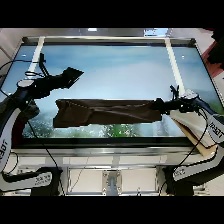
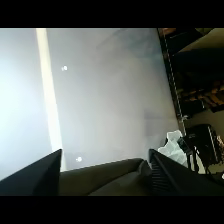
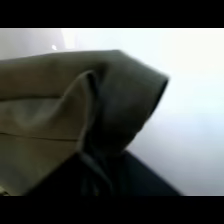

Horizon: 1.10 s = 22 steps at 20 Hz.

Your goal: Fold the shirts.

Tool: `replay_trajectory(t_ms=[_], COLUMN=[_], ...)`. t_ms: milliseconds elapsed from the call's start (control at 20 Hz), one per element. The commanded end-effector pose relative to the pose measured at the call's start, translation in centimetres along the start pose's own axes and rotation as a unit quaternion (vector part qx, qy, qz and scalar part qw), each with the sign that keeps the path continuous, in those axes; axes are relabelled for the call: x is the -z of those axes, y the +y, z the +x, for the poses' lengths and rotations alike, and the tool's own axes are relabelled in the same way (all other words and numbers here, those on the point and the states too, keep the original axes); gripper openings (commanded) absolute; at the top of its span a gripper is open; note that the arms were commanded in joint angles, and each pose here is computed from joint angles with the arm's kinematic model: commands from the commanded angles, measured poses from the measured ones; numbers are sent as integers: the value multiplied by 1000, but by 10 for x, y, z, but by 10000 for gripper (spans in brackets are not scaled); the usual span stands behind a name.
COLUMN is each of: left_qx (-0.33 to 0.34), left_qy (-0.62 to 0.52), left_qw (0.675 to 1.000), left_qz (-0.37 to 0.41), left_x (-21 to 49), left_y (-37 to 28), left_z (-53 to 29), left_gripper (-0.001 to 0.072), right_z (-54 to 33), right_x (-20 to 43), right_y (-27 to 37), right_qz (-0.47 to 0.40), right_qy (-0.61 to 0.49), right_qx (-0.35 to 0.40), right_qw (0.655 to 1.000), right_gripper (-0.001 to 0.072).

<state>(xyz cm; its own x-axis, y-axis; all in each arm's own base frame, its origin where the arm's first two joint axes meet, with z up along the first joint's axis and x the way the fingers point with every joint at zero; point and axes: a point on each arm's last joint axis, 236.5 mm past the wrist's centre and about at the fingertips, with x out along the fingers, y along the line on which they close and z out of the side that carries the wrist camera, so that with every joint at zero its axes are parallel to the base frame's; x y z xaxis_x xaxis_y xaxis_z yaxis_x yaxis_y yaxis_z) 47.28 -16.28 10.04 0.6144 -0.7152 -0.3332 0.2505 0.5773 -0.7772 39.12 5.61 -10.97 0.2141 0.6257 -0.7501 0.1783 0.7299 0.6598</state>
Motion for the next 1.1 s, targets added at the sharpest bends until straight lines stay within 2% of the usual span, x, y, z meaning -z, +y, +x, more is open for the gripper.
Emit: replay_trajectory(t_ms=[0,50,200,450,600,900,1050], left_qx=[-5,-12,-44,-166,-169,-192,-165], left_qy=[42,66,149,305,351,372,366], left_qw=[998,995,983,932,914,904,909], left_qz=[50,72,99,100,115,86,115], left_x=[27,42,96,214,267,295,274], left_y=[-7,-8,-3,36,38,59,35], left_z=[13,17,35,57,74,82,89], left_gripper=[50,13,11,11,10,11,12], right_z=[-2,-9,-29,-72,-85,-90,-77], right_x=[7,7,2,4,15,31,42], right_y=[30,39,66,120,152,279,320], right_qz=[-17,-24,-43,-77,-98,-220,-260], right_qy=[14,9,-14,-51,-37,-26,-40], right_qx=[-50,-62,-82,-125,-145,-172,-138], right_qw=[999,998,996,988,984,960,955], right_gripper=[33,33,33,31,31,31,30])
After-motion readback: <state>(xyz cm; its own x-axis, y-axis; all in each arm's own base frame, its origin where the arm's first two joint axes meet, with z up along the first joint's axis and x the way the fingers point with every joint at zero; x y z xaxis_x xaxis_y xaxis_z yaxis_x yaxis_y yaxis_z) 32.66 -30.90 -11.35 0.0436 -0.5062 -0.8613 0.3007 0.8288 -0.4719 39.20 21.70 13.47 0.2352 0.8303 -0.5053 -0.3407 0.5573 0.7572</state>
